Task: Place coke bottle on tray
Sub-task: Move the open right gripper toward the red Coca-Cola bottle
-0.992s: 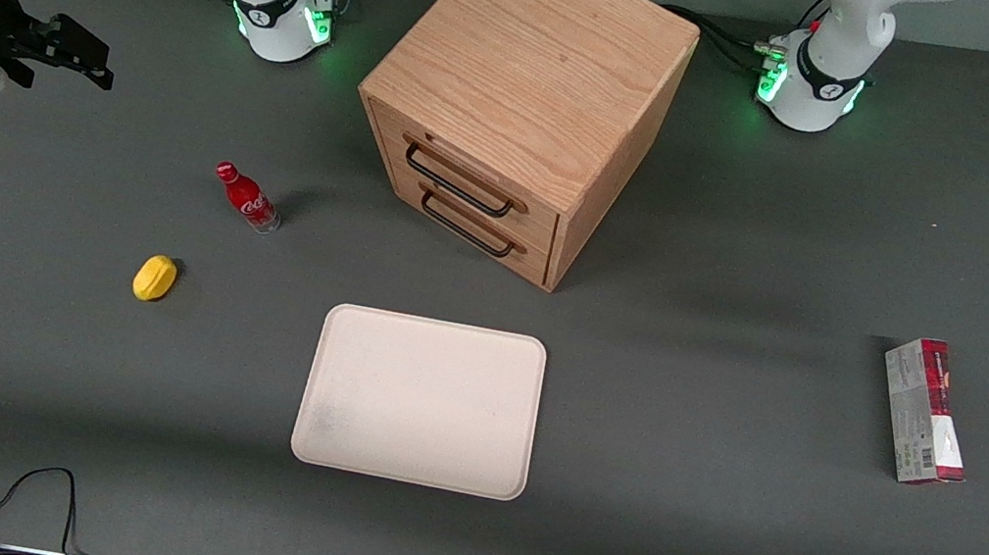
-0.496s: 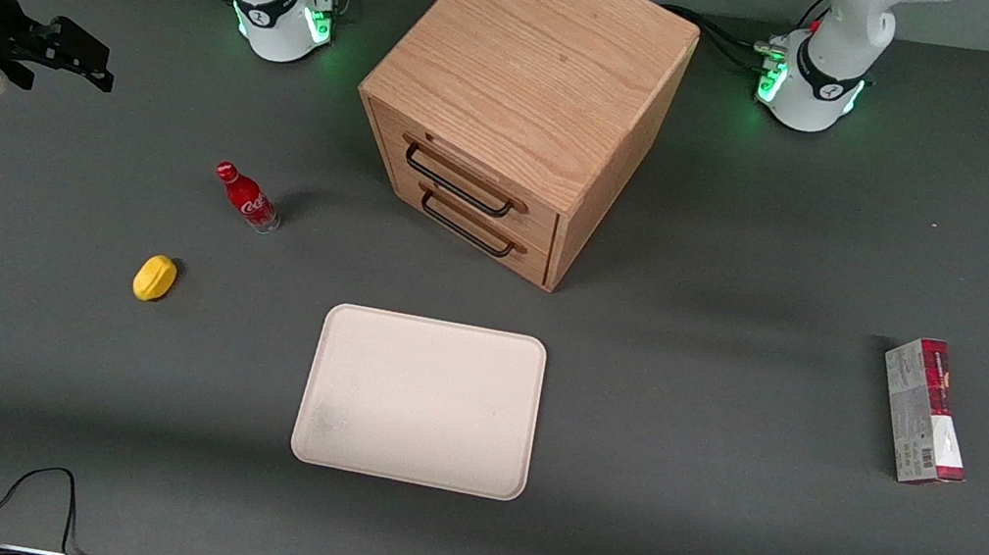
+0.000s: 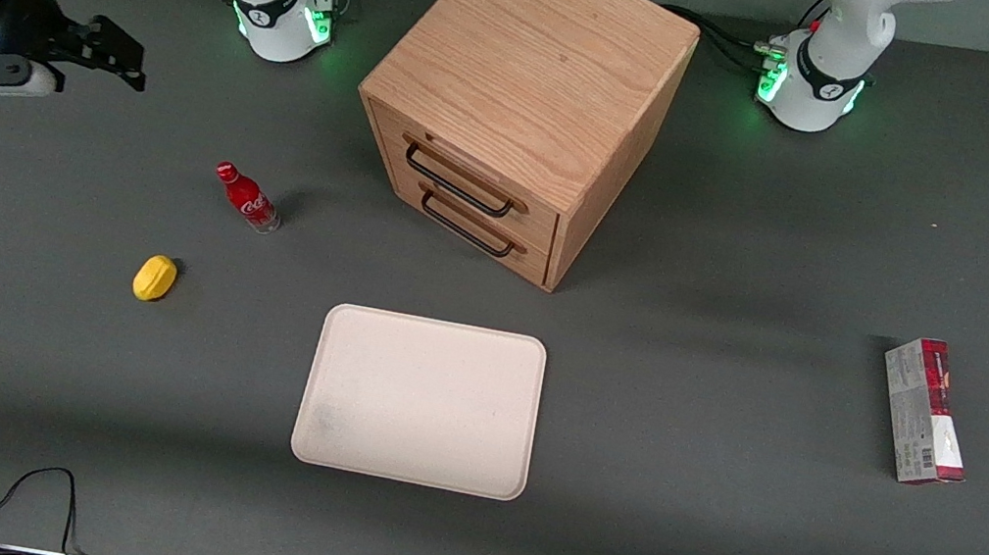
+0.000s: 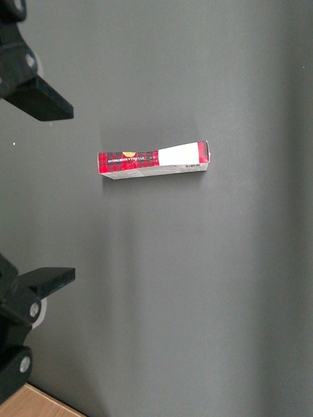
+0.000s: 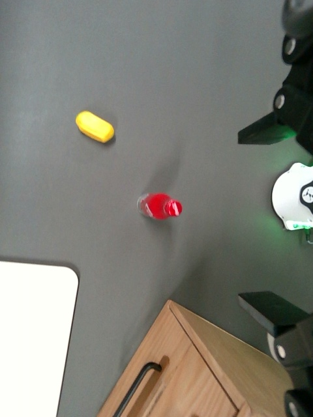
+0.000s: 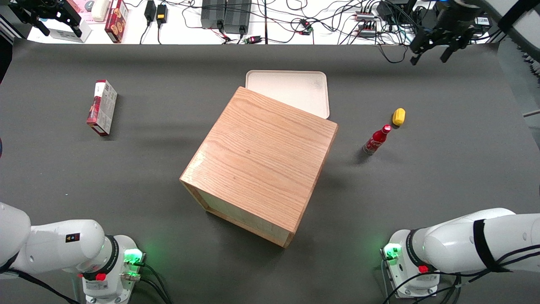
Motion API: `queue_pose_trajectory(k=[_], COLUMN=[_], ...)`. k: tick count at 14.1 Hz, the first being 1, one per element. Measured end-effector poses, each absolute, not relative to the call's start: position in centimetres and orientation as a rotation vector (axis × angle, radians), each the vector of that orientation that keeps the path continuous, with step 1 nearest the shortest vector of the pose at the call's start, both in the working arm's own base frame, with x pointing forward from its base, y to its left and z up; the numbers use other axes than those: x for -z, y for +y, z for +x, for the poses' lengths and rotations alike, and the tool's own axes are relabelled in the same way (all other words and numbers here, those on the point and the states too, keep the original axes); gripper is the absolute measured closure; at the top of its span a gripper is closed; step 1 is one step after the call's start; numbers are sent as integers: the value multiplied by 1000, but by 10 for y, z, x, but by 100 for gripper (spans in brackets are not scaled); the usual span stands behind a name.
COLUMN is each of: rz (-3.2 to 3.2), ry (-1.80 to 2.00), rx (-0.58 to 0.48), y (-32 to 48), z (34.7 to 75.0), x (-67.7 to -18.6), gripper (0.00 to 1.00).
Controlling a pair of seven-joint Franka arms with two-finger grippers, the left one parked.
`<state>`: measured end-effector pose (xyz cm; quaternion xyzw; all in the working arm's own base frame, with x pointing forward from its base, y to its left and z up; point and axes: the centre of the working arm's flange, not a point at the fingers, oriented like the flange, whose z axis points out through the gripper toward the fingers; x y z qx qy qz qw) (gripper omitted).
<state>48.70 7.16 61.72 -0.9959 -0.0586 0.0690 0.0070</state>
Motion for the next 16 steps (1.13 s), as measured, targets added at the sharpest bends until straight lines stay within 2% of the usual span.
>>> queue_pose_trajectory(k=[10, 12, 16], rz=[-3113, -3109, -3095], ry=[-198, -197, -190], rx=[-268, -244, -145], y=[86, 85, 80], z=[471, 468, 454], x=[-608, -586, -505], gripper=[0, 0, 0])
